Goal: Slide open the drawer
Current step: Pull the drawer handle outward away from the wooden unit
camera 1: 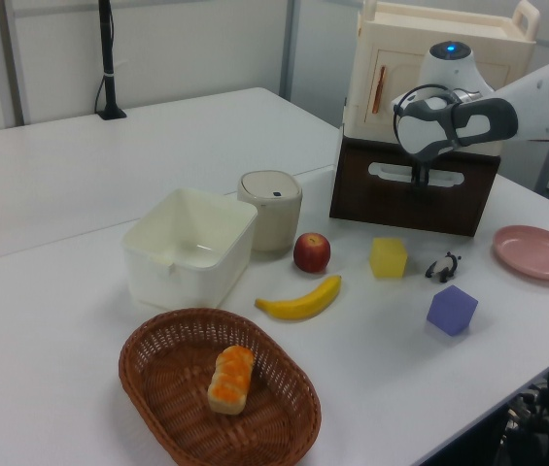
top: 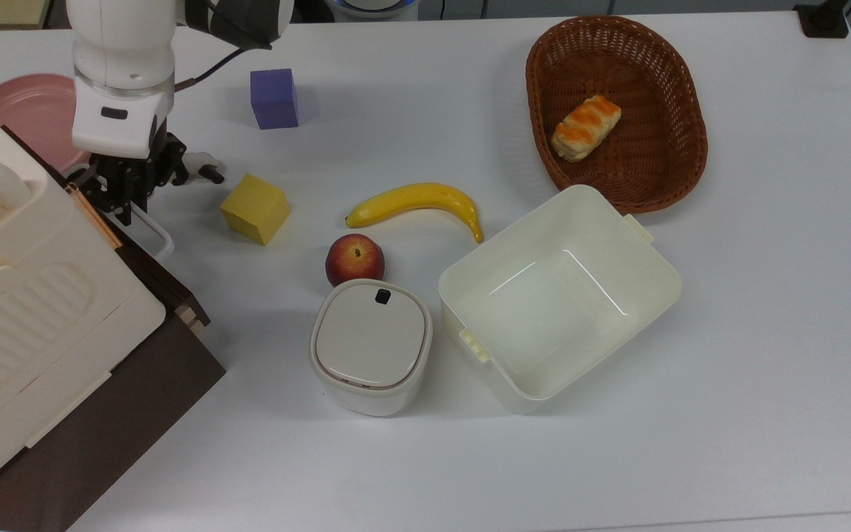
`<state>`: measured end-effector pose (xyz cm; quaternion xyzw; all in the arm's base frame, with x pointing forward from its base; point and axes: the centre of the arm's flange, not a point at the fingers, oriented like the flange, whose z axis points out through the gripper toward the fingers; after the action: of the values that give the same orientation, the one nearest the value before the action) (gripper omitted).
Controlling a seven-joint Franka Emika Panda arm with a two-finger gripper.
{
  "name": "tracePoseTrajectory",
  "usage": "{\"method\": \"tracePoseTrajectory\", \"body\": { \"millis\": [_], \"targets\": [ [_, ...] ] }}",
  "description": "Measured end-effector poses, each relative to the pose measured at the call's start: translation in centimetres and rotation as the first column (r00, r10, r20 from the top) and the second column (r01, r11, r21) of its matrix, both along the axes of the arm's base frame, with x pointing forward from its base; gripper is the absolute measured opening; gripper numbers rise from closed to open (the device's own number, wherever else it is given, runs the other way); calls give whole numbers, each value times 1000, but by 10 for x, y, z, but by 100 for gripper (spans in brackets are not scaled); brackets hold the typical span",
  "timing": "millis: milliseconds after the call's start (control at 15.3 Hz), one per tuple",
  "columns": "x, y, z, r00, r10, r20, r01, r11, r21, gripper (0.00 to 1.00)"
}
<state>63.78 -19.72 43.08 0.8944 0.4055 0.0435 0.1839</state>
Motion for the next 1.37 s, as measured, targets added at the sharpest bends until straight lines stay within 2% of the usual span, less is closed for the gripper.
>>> {"method": "tracePoseTrajectory", "body": {
  "millis": [653,1045,1371],
  "targets": [
    [0,1,5,1000,1,7,-1,1000,-1,19],
    [-2,8,7,1000,11,8,-11,1000,0,13],
    [-3,9,7,1000,13,6,-13,1000,0,12]
  ]
}}
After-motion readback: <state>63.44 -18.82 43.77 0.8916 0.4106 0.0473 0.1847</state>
